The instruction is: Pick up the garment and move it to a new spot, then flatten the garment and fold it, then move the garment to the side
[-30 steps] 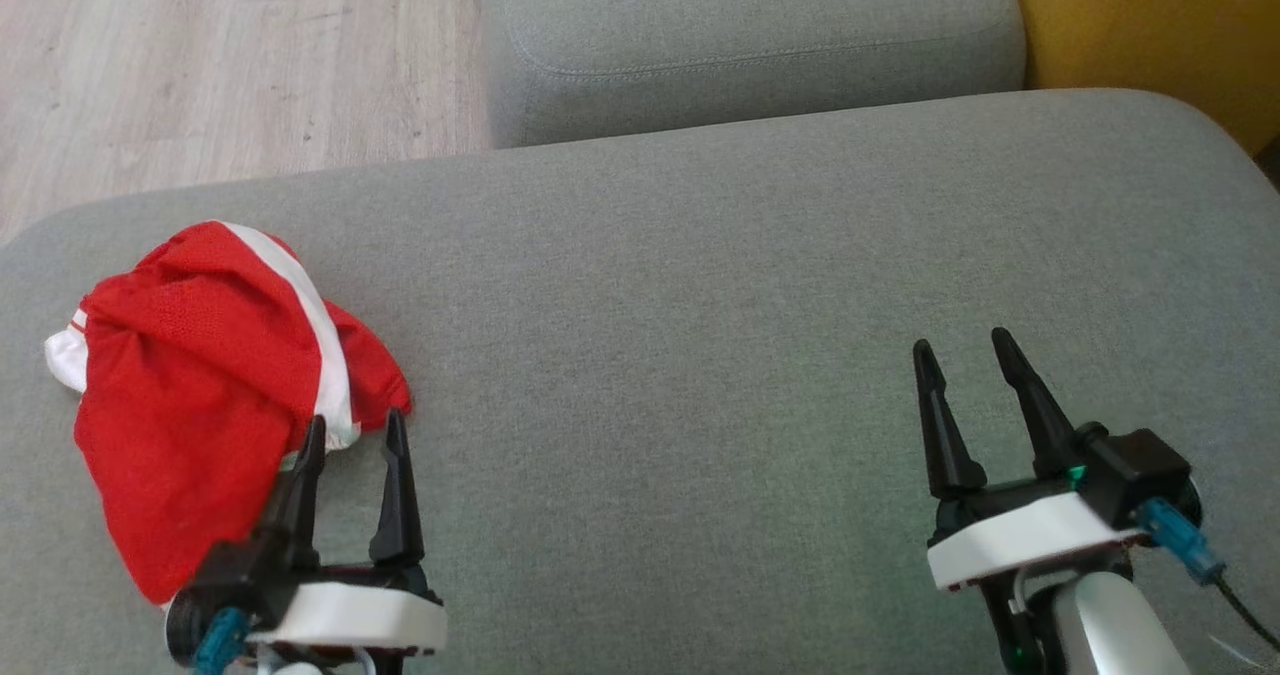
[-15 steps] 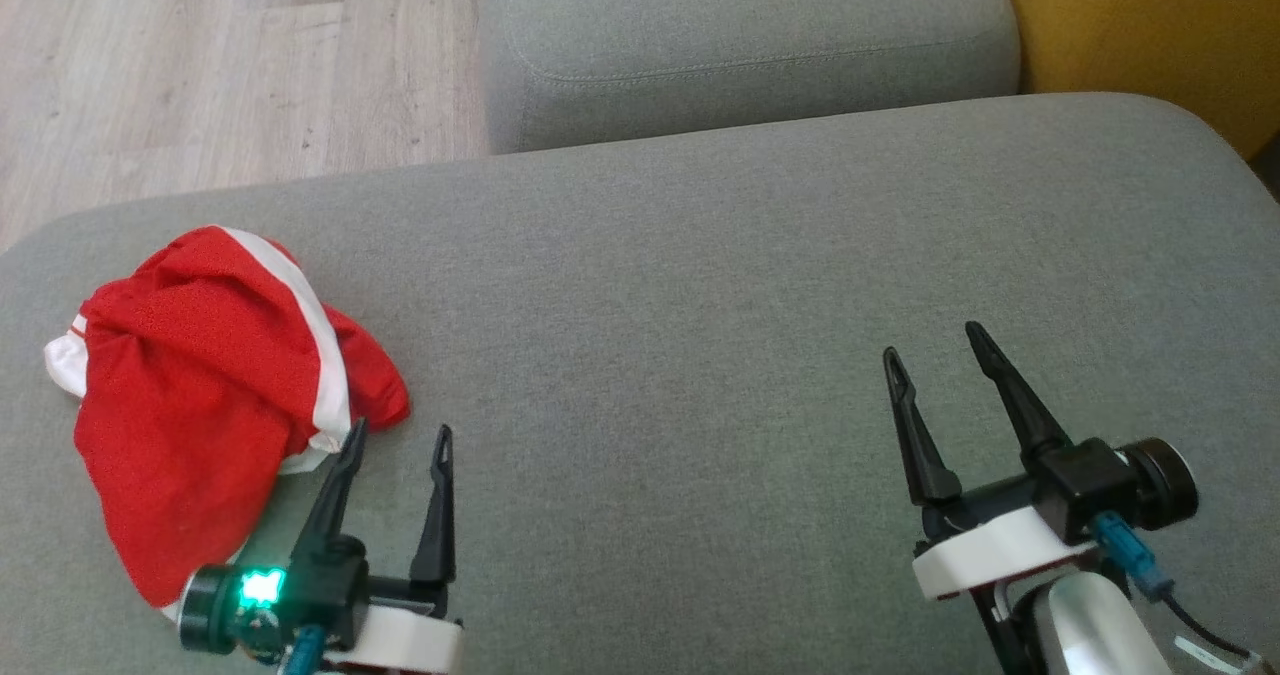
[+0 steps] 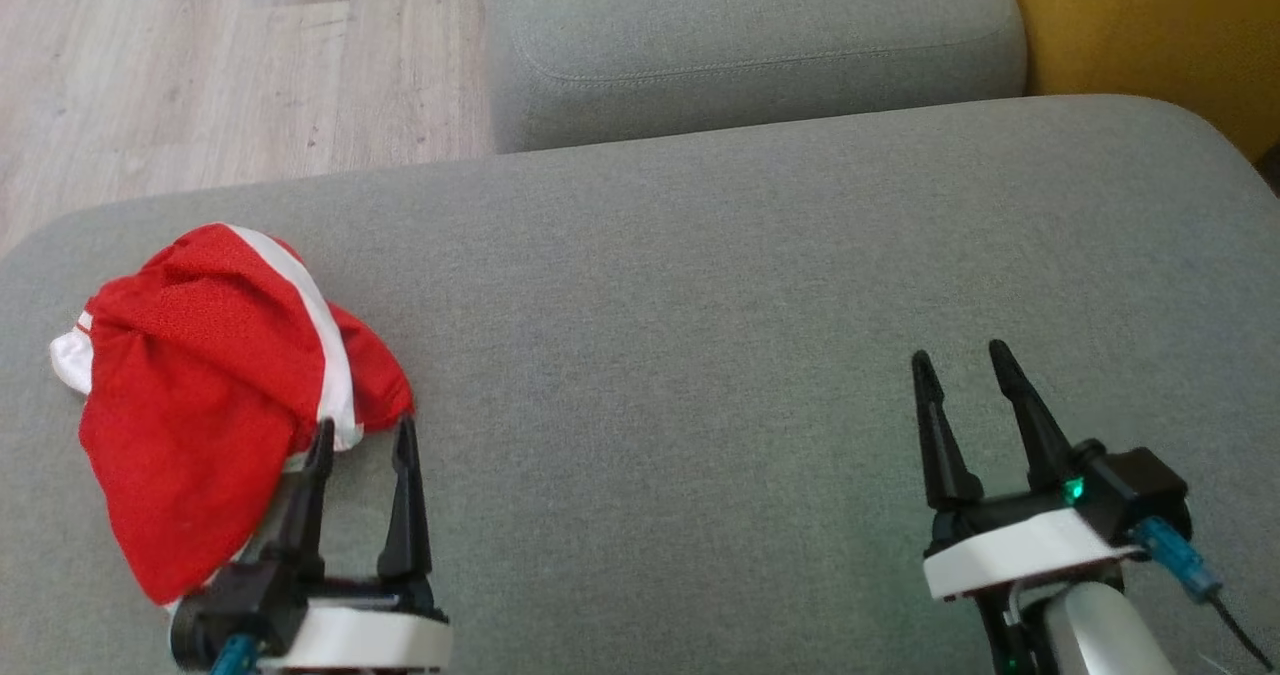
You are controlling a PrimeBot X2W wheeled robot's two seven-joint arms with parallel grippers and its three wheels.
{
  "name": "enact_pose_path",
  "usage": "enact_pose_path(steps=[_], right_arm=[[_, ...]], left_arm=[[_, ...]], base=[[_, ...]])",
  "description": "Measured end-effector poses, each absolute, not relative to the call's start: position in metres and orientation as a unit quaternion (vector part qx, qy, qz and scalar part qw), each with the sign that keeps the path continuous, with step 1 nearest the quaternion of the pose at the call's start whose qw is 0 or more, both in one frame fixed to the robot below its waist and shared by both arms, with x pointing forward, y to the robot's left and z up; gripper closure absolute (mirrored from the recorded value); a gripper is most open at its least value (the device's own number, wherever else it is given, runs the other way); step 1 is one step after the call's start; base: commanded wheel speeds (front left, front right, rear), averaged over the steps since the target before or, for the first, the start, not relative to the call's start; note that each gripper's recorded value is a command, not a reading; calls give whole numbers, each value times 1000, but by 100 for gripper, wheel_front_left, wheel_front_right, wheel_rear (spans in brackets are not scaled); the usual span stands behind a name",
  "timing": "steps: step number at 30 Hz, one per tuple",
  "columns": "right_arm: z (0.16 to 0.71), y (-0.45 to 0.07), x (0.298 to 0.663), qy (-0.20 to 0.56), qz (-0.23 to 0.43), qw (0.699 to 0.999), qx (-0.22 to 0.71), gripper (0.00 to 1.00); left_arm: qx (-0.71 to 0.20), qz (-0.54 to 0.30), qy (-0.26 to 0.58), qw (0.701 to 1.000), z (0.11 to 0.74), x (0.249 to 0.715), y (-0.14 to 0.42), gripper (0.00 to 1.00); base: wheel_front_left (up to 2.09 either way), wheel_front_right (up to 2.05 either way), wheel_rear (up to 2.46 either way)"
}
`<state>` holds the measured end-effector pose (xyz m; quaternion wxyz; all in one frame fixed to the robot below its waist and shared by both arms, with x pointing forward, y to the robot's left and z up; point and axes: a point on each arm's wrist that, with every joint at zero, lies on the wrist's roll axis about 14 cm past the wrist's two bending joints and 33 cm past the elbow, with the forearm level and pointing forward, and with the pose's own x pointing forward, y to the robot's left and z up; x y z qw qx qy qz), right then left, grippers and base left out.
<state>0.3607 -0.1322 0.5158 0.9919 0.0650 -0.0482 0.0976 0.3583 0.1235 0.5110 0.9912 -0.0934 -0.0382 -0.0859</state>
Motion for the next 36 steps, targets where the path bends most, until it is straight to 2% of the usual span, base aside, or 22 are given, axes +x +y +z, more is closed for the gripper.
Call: enact_pose_path(steps=[7,18,27,36], right_arm=[[495,-144,356,-17,72,991,108,0],[493,-147,357,-14,67,991,112,0],[497,-114,364,-14,115,986,123,0],[503,-55,362,-8,203,970,130,0]], left_arm=[[-100,-93,22,990,472,349,120,0],[-103,-89,29,990,467,351,123,0],[-103,-34,18,994,470,340,159,0],[-100,48,2,994,473,310,212,0]], base=[[0,0,0],[0,0,0],[0,0,0],[0,0,0]])
